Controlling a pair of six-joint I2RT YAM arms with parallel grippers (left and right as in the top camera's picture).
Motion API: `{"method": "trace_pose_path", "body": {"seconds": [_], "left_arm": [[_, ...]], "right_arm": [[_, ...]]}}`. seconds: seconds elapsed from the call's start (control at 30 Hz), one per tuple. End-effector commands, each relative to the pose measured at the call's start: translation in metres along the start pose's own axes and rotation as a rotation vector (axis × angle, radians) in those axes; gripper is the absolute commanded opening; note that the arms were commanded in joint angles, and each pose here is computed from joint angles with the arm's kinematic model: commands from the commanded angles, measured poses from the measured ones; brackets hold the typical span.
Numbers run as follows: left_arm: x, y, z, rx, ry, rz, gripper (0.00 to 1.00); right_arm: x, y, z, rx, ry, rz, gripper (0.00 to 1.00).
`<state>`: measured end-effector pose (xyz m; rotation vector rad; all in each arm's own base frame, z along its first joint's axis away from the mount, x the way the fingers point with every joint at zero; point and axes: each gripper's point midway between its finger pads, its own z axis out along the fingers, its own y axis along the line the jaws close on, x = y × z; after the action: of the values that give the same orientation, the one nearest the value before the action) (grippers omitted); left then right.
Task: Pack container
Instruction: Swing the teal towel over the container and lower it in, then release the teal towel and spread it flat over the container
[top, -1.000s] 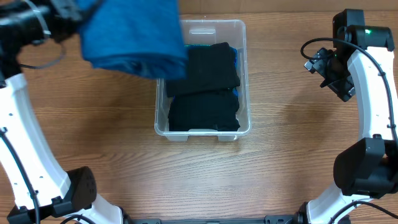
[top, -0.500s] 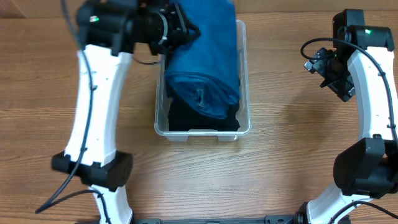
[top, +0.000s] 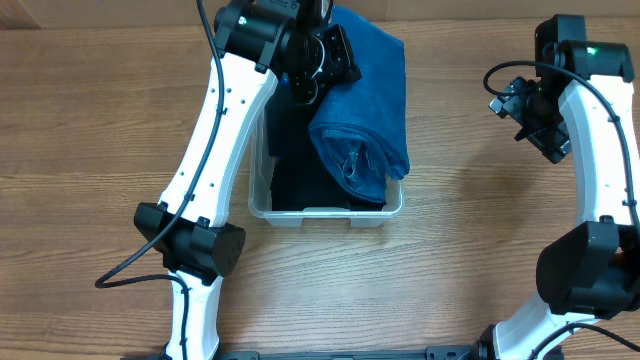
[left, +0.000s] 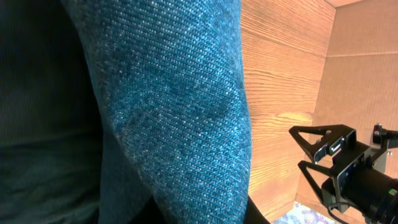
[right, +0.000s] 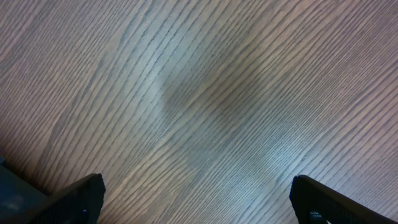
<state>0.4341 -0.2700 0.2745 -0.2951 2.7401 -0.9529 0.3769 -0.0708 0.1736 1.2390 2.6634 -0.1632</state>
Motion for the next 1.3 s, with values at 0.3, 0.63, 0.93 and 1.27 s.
{"method": "trace_pose_path", "body": {"seconds": [0.3,0.63,0.93,1.27], "left_arm": [[0.006,-0.063,-0.010,0.184,-0.055,0.200,0.12],[0.012,-0.048,-0.007,0.118,-0.034,0.207,0.24],[0.014,-0.001,0.004,-0.088,-0.017,0.154,0.84],[-0.015,0.072,0.001,-0.280,-0.034,0.109,0.77]], "right_arm": [[-0.004,-0.003,-0.007,-0.005,-0.026,0.011,1.00],[-0.004,-0.003,-0.007,-0.005,-0.026,0.011,1.00],[-0.004,-0.003,-0.007,-0.005,-0.026,0.011,1.00],[-0.004,-0.003,-0.007,-0.005,-0.026,0.012,1.00]]}}
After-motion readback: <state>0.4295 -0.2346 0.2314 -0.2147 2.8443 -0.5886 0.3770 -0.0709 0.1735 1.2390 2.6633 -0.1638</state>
